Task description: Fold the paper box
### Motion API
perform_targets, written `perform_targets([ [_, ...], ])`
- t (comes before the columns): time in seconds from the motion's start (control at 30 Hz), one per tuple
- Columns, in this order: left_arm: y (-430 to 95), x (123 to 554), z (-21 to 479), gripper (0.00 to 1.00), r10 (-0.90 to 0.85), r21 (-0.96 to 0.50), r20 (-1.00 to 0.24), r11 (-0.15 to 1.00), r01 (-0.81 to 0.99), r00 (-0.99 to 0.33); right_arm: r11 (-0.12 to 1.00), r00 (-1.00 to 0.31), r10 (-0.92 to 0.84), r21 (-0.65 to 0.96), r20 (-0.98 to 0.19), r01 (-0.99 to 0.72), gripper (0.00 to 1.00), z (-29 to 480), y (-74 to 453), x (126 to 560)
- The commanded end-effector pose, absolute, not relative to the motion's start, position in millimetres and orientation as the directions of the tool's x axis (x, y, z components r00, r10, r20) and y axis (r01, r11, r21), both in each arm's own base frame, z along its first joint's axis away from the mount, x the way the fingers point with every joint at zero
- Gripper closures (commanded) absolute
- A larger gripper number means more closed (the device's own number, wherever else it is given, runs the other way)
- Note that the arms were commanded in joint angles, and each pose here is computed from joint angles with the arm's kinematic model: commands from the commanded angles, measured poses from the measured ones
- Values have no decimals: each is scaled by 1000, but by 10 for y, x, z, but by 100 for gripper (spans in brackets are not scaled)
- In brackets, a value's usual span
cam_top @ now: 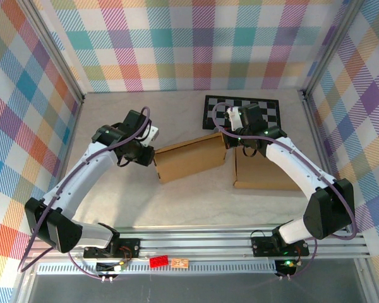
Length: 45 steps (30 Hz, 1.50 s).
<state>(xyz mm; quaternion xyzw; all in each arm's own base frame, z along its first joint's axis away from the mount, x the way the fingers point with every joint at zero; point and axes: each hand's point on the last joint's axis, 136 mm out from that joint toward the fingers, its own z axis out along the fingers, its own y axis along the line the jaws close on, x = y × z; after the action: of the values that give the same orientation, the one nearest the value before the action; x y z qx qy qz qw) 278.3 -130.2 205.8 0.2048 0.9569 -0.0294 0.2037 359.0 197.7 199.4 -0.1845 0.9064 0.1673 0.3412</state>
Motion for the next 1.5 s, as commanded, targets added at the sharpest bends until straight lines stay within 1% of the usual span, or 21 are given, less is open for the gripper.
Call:
perform_targets([
  [0.0, -1309, 2804, 2110, 79, 357, 7, -405, 922, 388, -842, 883, -759, -247, 183, -602, -432, 100, 1769, 1960, 3477],
  [0.13, -1324, 2802, 2087, 82, 350, -5, -392, 924, 383, -851, 884, -760, -246, 183, -602, -430, 100, 1766, 1958, 3479],
  [0.33, -1348, 2813, 2073, 90, 327, -23, -381, 932, 363, -865, 884, -761, -241, 186, -603, -428, 100, 1769, 1968, 3484],
  [0.43, -1377, 2820, 2070, 91, 310, -42, -370, 936, 349, -876, 885, -762, -238, 188, -603, -425, 100, 1765, 1971, 3483],
  [0.63, -1429, 2808, 2058, 100, 259, -87, -331, 949, 303, -907, 886, -761, -242, 181, -602, -426, 100, 1754, 1998, 3466],
  [0.8, -1456, 2785, 2072, 100, 182, -127, -277, 966, 224, -943, 891, -759, -244, 171, -603, -421, 100, 1728, 2008, 3452],
  [1.0, -1503, 2775, 2087, 100, 28, -248, -203, 966, 79, -979, 895, -758, -245, 159, -604, -416, 100, 1704, 1989, 3455],
  [1.13, -1569, 2798, 2092, 100, -42, -322, -168, 947, 15, -985, 896, -761, -242, 163, -603, -414, 100, 1697, 1991, 3453],
  [1.47, -1637, 2856, 2108, 100, -136, -373, -140, 925, -75, -981, 893, -763, -244, 167, -599, -417, 100, 1700, 2007, 3460],
])
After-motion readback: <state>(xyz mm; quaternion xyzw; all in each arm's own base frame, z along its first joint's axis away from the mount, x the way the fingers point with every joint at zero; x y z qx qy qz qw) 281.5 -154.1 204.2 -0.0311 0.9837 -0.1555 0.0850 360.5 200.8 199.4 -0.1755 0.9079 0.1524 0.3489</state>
